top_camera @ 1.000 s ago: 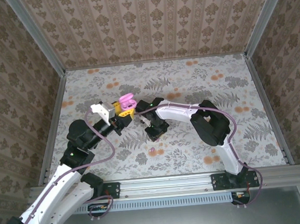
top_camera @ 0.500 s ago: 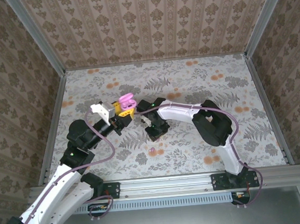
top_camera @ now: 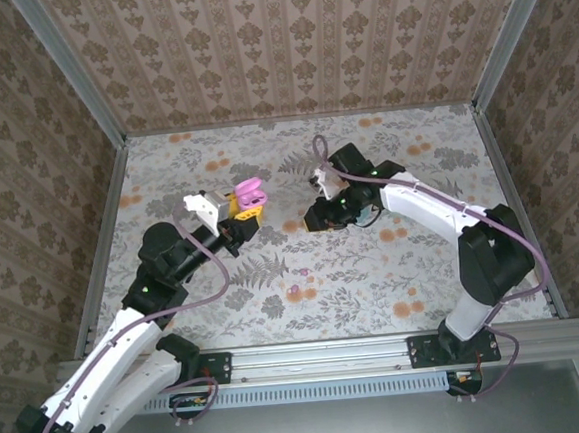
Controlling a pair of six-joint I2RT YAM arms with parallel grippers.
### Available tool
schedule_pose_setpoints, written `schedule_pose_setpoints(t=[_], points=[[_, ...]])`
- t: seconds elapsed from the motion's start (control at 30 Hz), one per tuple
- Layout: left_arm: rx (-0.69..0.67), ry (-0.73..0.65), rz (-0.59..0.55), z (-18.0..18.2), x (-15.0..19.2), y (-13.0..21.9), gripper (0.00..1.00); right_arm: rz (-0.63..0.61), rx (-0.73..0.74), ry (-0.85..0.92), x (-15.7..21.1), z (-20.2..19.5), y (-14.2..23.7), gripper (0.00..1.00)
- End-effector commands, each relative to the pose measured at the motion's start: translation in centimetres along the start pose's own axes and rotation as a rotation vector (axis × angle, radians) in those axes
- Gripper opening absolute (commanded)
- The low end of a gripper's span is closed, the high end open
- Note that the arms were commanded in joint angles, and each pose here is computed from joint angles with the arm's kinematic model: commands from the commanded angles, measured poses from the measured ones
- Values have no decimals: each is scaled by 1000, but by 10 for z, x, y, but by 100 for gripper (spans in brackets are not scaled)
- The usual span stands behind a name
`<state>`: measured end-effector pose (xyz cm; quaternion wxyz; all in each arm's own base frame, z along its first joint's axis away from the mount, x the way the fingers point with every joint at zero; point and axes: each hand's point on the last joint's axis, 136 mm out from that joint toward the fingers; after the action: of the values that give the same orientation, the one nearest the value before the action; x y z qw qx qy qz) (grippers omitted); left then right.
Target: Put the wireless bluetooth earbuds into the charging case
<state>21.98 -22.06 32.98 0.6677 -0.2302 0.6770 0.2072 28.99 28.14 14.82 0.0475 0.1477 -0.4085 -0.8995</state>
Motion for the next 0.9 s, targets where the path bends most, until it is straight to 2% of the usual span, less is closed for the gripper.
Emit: schedule_pose_setpoints(t=[0.0,0.1,0.3,0.53,0.87], points=[[-5,-35,-68,-2,-28,3,28,127,247,50,21,-33,-21,33],[-10,-38,-75,-3,-32,7,28,214,360,176,31,-35,-44,39],[-27,-46,-77,-2,-33,14,28,292,545,307,33,-48,-74,43],[-24,-49,-75,-3,-34,16,29,382,555,429,46,-44,-100,40],[-23,-52,-70,-4,-33,16,29,439,567,439,55,-52,-115,38]])
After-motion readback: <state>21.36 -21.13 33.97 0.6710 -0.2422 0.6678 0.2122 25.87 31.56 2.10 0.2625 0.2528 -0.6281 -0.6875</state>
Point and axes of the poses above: each hand's point on the last joint's axis, 136 mm out from that joint toward the fingers, its own y axis back along the fingers, its own z axis along the line the jaws close on, x = y × z, and after that the axes turned 2 degrees about -y, right-handed
